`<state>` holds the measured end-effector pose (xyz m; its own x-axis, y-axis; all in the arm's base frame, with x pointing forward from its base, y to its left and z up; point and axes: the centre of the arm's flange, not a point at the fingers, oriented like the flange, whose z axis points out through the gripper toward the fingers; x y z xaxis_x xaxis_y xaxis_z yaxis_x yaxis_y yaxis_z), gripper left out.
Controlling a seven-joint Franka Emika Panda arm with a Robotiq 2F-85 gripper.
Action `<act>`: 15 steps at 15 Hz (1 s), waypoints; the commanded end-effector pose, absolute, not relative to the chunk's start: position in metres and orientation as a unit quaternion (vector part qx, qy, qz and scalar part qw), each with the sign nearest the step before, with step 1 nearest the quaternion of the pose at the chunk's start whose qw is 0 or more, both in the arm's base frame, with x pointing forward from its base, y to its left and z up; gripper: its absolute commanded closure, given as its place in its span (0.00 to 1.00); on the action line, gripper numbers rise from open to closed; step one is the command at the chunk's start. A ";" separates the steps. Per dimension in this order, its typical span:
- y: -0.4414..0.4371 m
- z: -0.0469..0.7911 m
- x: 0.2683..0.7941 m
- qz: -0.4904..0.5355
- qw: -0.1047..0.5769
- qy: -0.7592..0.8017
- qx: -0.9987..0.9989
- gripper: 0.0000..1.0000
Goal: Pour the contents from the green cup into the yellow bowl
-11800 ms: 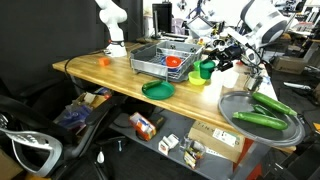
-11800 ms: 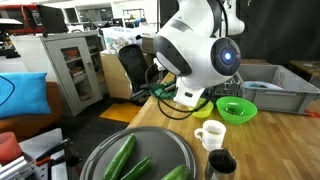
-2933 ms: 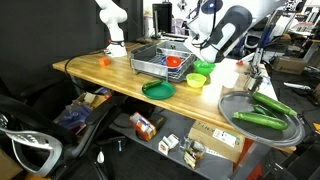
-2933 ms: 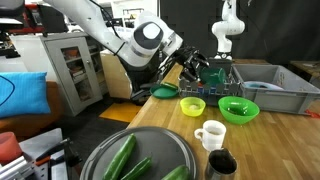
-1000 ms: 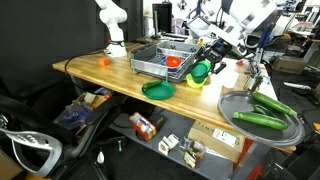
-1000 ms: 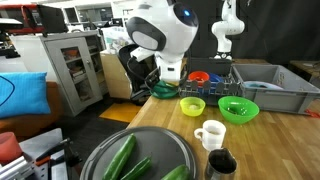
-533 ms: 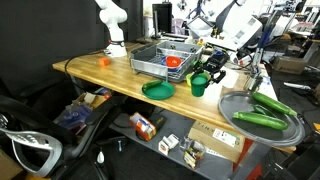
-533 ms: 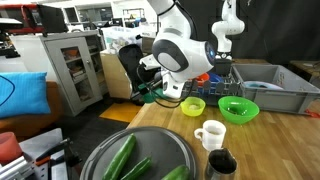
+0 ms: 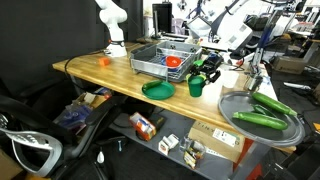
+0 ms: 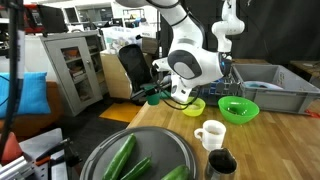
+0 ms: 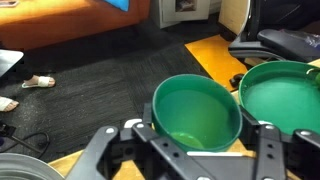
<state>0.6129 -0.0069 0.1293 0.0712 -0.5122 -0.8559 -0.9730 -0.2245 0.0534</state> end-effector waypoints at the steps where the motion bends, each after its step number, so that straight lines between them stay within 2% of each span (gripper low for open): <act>1: -0.009 0.115 0.631 0.393 0.289 0.556 -0.673 0.47; 8: -0.014 0.101 0.639 0.377 0.292 0.551 -0.685 0.45; 9: -0.014 0.102 0.640 0.374 0.291 0.551 -0.687 0.07; 12: -0.017 0.102 0.641 0.363 0.294 0.552 -0.691 0.00; 15: -0.021 0.100 0.641 0.360 0.291 0.554 -0.692 0.00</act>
<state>0.6396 -0.0160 0.1020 0.1087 -0.5492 -0.8286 -0.9770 -0.2127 0.0128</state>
